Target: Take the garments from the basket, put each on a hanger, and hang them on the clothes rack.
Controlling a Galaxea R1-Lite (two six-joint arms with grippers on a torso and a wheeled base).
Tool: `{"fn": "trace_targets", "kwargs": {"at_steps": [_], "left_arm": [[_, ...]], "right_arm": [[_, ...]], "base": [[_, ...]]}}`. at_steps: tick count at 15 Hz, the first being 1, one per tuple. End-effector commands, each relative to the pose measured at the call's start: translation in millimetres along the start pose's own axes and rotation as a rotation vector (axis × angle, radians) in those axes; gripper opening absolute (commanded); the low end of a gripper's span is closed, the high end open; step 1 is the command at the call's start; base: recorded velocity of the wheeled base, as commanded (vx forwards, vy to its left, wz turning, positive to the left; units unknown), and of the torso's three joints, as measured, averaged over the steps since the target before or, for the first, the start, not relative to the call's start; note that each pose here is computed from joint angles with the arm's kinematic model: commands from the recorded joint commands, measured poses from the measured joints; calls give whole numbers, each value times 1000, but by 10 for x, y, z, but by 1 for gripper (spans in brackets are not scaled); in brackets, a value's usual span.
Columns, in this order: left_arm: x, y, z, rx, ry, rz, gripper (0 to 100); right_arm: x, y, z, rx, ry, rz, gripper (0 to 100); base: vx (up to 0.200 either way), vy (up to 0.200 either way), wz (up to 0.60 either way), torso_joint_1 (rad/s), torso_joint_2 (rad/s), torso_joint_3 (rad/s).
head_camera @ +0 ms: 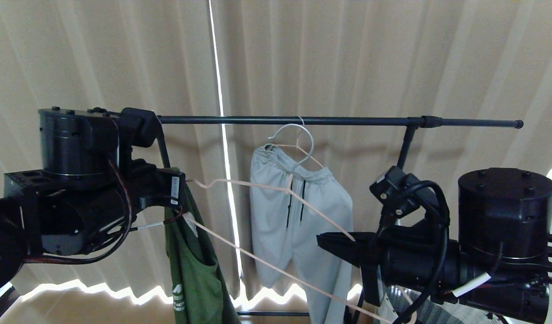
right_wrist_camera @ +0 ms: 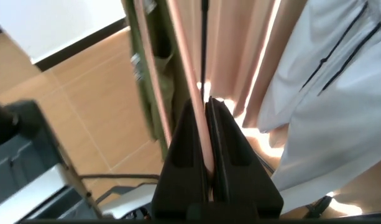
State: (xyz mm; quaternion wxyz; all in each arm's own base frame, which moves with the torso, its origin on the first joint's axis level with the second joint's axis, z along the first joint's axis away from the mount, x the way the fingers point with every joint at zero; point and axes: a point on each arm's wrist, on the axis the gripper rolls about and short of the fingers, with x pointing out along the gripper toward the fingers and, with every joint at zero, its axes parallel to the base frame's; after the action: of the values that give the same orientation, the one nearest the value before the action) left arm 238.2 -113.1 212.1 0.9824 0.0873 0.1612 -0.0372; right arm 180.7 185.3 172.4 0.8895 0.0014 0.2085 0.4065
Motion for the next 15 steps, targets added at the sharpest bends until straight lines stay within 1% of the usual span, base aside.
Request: {"fn": "trace_targets", "kwargs": {"at_steps": [1,3,6,8,9,11,12,13,14,15], "left_arm": [[-62,-21,31,-2,-17,-16,0],[-84,-37,39,-5,-23,-24,0],[-152,-70,53,-25,-28,-46,0],[-255,-105,97,-38,-53,-75,0],[-291,-95,106,-37,-56,-78,0],[-297,-40,104,-28,-39,-56,0],[-292,49,105,-10,-37,-22,0],[-288,91,101,4,-36,-6,0],[-294,102,105,11,-39,-3,0],[-328,125,101,24,-35,0,0]], "right_arm": [[103,-11,-5,2,16,-5,0],[175,-16,6,4,21,-5,0],[346,-34,-1,15,4,-4,0],[426,-44,-45,19,22,-9,0],[432,-48,-60,21,27,-11,0],[398,-51,-64,21,28,-39,0],[370,-68,-69,20,24,-85,0],[348,-113,-69,24,19,-125,0],[341,-136,-67,28,16,-141,0],[331,-201,-67,36,14,-175,0]], "base": [[0,0,0,0,0,0],[0,0,0,0,0,0],[0,0,0,0,0,0],[0,0,0,0,0,0],[0,0,0,0,0,0],[0,0,0,0,0,0],[0,0,0,0,0,0],[0,0,0,0,0,0],[0,0,0,0,0,0],[0,0,0,0,0,0]]}}
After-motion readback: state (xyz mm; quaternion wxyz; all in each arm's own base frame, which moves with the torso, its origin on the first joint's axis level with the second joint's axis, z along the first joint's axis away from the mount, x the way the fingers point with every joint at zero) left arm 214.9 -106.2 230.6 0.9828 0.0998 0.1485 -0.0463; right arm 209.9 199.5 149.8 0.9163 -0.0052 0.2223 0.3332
